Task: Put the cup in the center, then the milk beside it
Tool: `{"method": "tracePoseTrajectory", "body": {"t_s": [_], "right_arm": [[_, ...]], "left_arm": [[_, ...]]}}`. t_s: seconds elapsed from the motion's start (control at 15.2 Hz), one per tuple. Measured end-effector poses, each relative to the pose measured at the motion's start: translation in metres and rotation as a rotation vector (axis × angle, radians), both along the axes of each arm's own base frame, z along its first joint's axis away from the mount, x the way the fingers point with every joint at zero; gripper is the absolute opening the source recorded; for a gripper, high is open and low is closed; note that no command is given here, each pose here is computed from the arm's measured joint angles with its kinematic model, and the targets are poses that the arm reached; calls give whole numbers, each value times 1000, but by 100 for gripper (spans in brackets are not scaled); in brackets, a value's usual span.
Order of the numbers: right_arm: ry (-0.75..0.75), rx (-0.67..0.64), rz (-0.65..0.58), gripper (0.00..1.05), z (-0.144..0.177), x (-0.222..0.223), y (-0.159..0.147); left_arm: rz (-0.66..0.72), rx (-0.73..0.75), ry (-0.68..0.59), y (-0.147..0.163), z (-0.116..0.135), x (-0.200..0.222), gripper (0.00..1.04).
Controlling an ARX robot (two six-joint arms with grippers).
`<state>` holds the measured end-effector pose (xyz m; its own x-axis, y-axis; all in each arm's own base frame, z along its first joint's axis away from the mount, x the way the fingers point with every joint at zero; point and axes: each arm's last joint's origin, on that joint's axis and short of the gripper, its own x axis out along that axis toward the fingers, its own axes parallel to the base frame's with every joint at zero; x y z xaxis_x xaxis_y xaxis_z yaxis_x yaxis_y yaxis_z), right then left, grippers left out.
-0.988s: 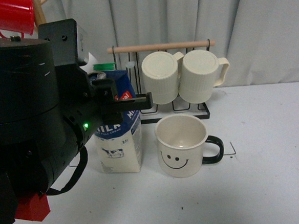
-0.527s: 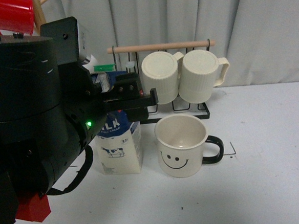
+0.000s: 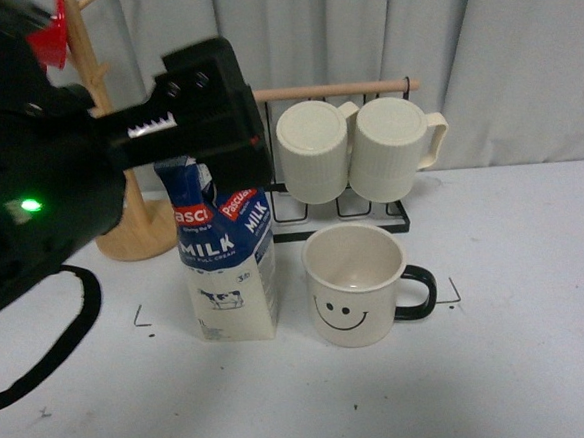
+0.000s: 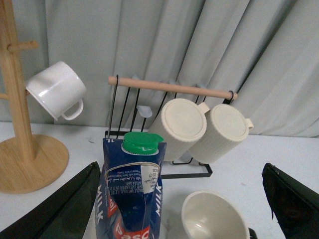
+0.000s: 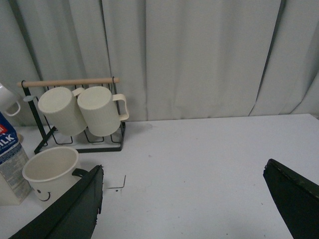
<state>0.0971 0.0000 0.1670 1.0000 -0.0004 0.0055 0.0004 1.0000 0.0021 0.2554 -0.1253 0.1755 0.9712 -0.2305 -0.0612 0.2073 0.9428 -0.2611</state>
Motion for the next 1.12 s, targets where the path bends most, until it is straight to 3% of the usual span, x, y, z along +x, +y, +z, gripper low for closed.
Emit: {"method": "tracePoseTrajectory", "body": {"t_s": [0.2, 0.4, 0.72, 1.12], "right_arm": [[0, 0, 0, 98, 0, 0, 0], [0, 0, 0, 98, 0, 0, 0], [0, 0, 0, 98, 0, 0, 0], [0, 0, 0, 98, 0, 0, 0]], "left_arm": [[58, 25, -22, 36, 16, -35, 98], [252, 204, -65, 91, 25, -80, 61], [227, 239, -83, 109, 10, -106, 1], [221, 240, -93, 125, -7, -128, 2]]}}
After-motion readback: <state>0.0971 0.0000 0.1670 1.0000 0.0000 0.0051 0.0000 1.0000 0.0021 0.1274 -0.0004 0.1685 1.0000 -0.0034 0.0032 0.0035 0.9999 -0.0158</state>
